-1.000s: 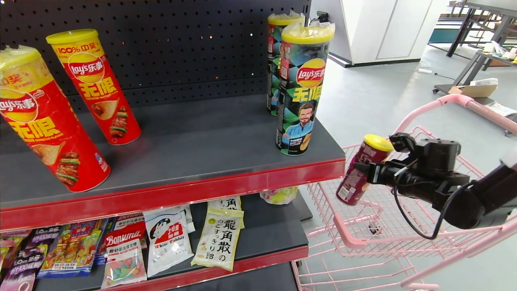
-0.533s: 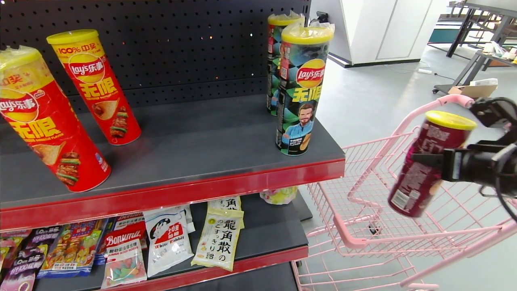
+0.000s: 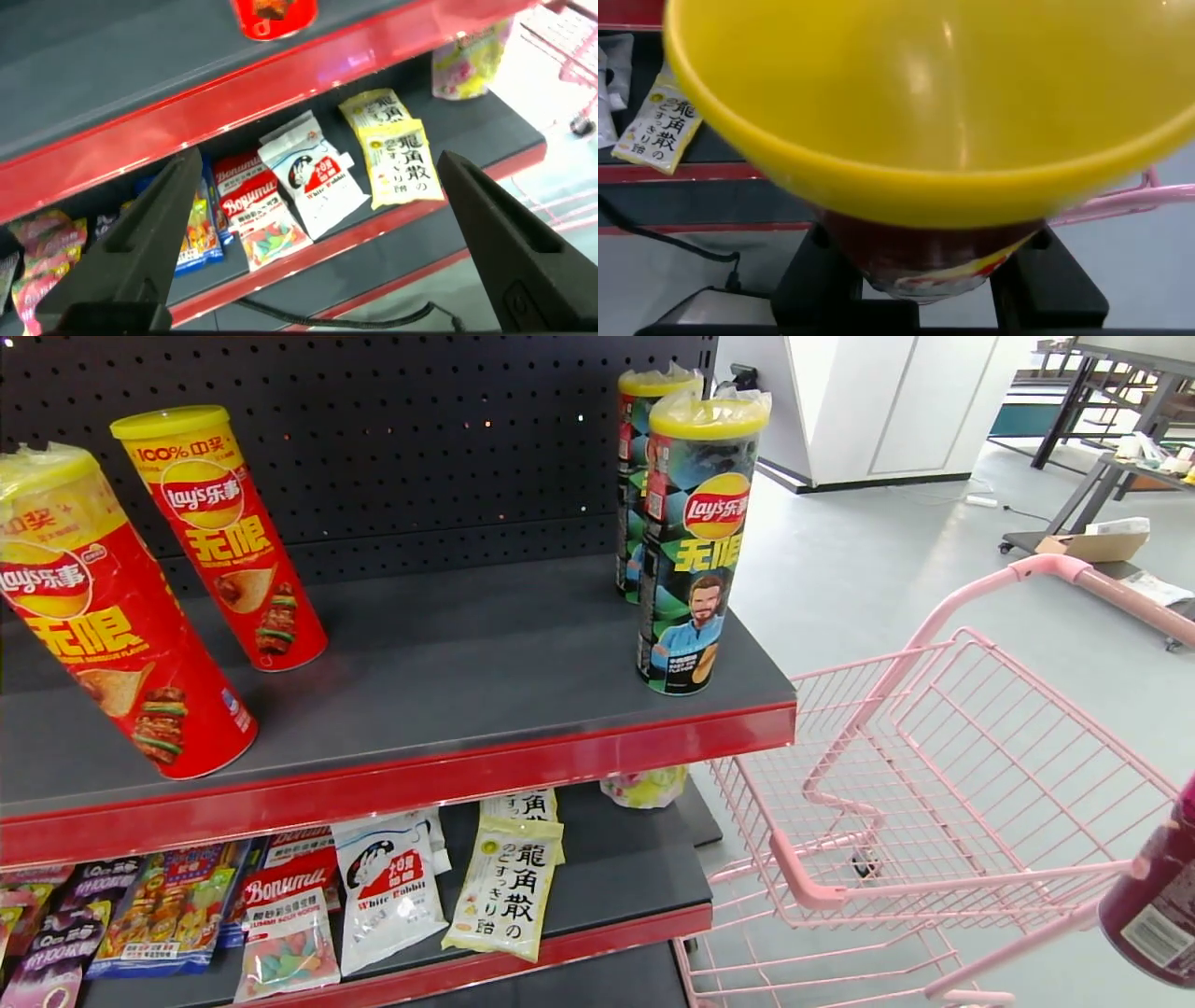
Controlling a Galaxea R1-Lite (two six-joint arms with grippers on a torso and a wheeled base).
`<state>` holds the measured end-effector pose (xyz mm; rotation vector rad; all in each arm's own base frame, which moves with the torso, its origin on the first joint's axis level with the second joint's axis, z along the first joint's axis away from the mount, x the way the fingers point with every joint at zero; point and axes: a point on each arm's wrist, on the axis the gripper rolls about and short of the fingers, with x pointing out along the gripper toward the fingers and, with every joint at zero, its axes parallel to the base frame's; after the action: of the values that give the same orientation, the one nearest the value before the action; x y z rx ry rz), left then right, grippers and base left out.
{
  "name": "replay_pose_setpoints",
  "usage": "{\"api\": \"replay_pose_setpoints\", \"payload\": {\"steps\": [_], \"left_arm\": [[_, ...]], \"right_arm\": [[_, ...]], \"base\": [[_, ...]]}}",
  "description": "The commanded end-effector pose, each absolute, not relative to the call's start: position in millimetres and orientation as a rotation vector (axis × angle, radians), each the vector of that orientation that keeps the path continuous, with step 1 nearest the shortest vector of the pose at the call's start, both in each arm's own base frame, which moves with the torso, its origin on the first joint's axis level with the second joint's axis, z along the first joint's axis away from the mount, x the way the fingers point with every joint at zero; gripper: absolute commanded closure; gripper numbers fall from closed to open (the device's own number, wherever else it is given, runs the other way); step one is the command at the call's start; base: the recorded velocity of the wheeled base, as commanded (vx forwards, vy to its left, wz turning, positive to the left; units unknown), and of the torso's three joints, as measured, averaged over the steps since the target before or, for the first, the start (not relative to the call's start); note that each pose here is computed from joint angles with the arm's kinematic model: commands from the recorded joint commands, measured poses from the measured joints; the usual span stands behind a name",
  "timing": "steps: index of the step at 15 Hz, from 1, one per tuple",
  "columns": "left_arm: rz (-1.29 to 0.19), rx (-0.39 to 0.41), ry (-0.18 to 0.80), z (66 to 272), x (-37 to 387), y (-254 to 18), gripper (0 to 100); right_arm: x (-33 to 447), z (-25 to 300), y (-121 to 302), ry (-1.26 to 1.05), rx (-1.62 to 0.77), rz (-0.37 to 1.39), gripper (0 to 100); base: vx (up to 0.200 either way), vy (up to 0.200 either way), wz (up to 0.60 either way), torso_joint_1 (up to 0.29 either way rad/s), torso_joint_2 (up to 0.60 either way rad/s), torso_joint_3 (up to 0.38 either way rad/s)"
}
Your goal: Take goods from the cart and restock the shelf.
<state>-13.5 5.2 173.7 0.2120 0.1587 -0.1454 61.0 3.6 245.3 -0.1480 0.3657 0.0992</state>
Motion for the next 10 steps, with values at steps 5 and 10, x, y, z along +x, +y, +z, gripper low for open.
{"api": "replay_pose_setpoints", "payload": {"steps": [5,10], "left_arm": [[-0.146,0.210,0.130,175.6,-17.6,6.0,0],[-0.138,0.209,0.120,176.6,-18.6,6.4,0]], "right_arm": [[51.5,243.9,2.9,0.331,-0.152,0.085,100],[68.5,246.2,3.7,0.345,-0.153,0.085,100]], "base": [[0.000,0.000,0.00,0.120,-0.35,-0.218],[0.000,0.000,0.00,0.209,-0.53,-0.327]]}}
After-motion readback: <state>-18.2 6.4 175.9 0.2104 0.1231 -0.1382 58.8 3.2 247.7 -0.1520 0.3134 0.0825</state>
